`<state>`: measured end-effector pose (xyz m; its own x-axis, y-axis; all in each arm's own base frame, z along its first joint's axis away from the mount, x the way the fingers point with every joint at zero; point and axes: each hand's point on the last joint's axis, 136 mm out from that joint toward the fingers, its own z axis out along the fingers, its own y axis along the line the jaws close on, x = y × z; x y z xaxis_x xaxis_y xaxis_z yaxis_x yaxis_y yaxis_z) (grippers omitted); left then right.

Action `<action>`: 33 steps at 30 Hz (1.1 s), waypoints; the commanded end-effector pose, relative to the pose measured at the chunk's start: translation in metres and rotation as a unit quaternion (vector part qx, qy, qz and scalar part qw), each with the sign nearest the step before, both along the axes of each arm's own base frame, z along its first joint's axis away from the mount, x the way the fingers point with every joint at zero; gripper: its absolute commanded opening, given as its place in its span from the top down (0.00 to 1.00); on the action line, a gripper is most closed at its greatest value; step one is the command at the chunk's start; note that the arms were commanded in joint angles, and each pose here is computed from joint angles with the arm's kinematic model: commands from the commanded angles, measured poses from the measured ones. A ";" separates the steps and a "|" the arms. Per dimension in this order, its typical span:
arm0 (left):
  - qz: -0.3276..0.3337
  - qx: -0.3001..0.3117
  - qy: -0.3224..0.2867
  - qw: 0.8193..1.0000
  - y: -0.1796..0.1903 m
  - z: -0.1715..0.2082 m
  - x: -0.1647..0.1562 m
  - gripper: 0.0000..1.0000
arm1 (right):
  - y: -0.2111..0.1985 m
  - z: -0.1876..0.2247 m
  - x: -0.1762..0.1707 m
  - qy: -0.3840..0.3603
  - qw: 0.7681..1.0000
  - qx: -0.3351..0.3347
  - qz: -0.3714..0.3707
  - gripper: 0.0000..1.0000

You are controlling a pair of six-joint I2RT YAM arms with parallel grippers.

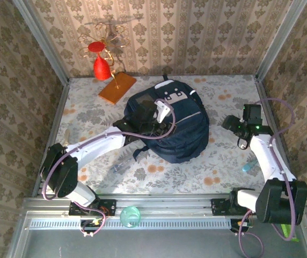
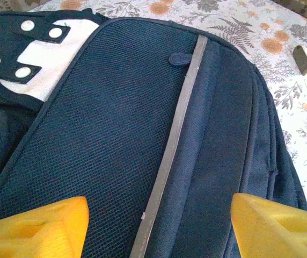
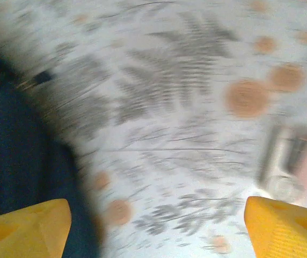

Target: Pack books, pencil case, and school supplies into a backpack

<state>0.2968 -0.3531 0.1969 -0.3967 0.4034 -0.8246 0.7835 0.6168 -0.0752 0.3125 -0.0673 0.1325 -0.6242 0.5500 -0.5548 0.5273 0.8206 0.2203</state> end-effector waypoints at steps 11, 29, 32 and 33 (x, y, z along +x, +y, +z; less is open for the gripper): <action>-0.002 -0.036 0.010 0.999 -0.007 0.016 0.009 0.28 | -0.086 -0.075 -0.097 0.095 0.956 0.048 -0.273 0.00; 0.029 -0.069 0.086 0.994 -0.027 0.009 0.020 0.29 | -0.030 -0.092 -0.050 0.019 0.970 0.161 -0.182 0.03; 0.035 -0.065 0.086 0.994 -0.023 0.007 0.020 0.29 | -0.011 -0.083 -0.030 0.016 0.980 0.143 -0.138 0.04; 0.037 -0.064 0.086 0.994 -0.022 0.006 0.020 0.29 | -0.004 -0.080 -0.023 0.016 0.983 0.137 -0.125 0.04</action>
